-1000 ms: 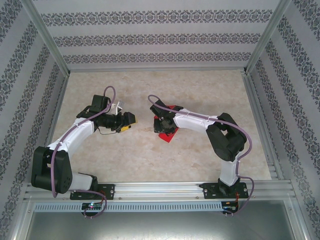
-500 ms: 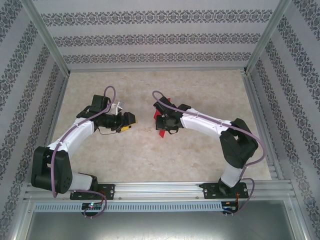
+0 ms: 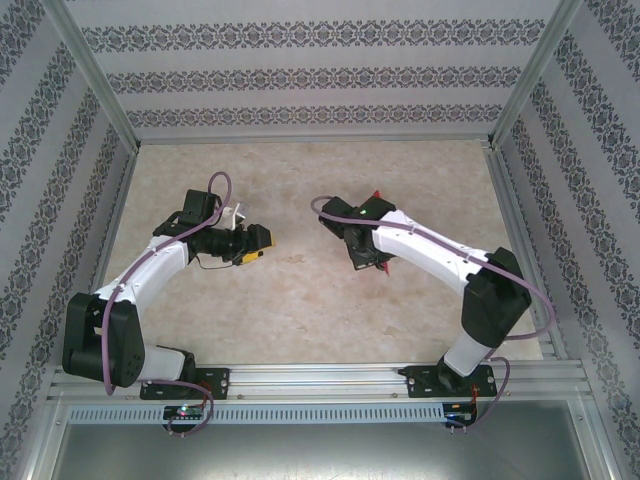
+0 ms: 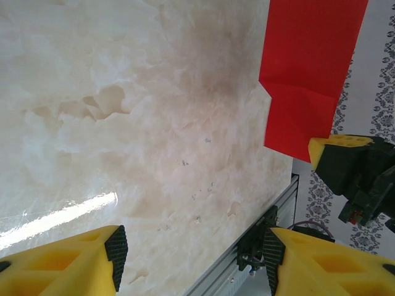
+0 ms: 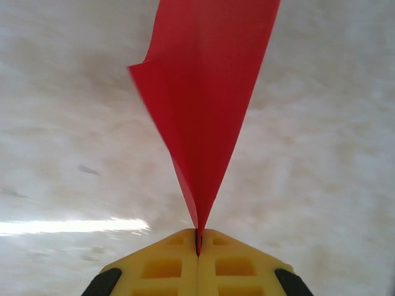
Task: Fold a paper plane with a square sheet of paper (pick it up from the middle)
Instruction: Turn over the paper at the center of the table, then third fold the triangle at the center of the table.
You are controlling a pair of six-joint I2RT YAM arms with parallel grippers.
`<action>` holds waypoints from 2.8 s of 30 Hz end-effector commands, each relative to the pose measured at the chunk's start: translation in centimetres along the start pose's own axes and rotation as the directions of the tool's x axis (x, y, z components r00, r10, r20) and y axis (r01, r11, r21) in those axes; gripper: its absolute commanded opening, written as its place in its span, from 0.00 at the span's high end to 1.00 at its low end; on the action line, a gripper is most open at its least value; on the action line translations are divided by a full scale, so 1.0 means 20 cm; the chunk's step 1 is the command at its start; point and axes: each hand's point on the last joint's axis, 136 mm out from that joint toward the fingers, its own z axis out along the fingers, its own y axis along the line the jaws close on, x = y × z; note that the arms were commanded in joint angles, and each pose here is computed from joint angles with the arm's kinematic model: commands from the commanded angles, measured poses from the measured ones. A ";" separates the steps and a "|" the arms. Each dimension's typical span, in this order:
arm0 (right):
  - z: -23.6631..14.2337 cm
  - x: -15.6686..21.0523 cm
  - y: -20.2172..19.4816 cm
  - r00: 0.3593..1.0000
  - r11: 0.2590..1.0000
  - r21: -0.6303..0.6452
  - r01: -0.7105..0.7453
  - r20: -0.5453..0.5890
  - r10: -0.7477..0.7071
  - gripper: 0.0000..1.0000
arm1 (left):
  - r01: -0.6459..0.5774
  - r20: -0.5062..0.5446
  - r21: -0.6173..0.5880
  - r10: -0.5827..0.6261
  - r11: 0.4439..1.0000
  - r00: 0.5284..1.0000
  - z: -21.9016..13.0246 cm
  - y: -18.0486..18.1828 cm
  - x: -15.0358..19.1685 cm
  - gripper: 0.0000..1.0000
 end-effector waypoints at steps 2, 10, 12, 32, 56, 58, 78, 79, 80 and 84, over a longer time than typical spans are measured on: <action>0.06 0.07 -0.10 0.961 0.922 0.281 0.264 -0.152 -0.229 0.97 | -0.015 0.019 0.020 0.014 1.000 1.000 -0.02 -0.04 -0.04 0.37; 0.17 0.00 0.27 0.907 0.880 0.226 0.417 -0.166 -0.387 0.93 | -0.015 0.022 -0.015 0.016 1.000 1.000 -0.04 -0.03 -0.02 0.37; 0.20 0.00 0.36 0.895 0.876 0.196 0.440 -0.169 -0.412 0.90 | -0.015 0.023 -0.019 0.016 1.000 1.000 -0.05 -0.02 -0.01 0.37; 0.09 -0.09 0.80 0.953 0.914 -0.269 0.303 0.083 -0.291 0.58 | -0.020 -0.005 -0.043 0.019 0.999 1.000 -0.09 -0.03 0.06 0.37; 0.18 -0.01 0.27 0.932 0.598 -0.743 -0.301 -0.097 0.348 0.42 | -0.235 -0.210 -0.014 0.227 0.972 0.951 0.59 -0.30 -0.10 0.63; 0.20 -0.02 0.29 0.927 0.561 -0.767 -0.313 -0.119 0.355 0.43 | -0.243 -0.225 -0.018 0.233 0.970 0.946 0.66 -0.30 -0.11 0.65; 0.20 -0.03 0.39 0.927 0.450 -0.829 -0.334 -0.202 0.316 0.77 | -0.251 -0.374 -0.105 0.196 0.962 0.906 1.04 -0.04 -0.08 0.72; 0.20 -0.04 0.40 0.927 0.448 -0.830 -0.332 -0.200 0.317 0.77 | -0.251 -0.379 -0.112 0.192 0.962 0.905 1.05 -0.02 -0.07 0.72; 0.19 -0.04 0.40 0.927 0.448 -0.831 -0.331 -0.198 0.317 0.78 | -0.252 -0.385 -0.120 0.189 0.960 0.903 1.06 -0.01 -0.07 0.73; 0.16 -0.05 0.39 0.929 0.448 -0.835 -0.321 -0.186 0.319 0.78 | -0.253 -0.402 -0.134 0.181 0.958 0.898 1.08 0.03 -0.06 0.73</action>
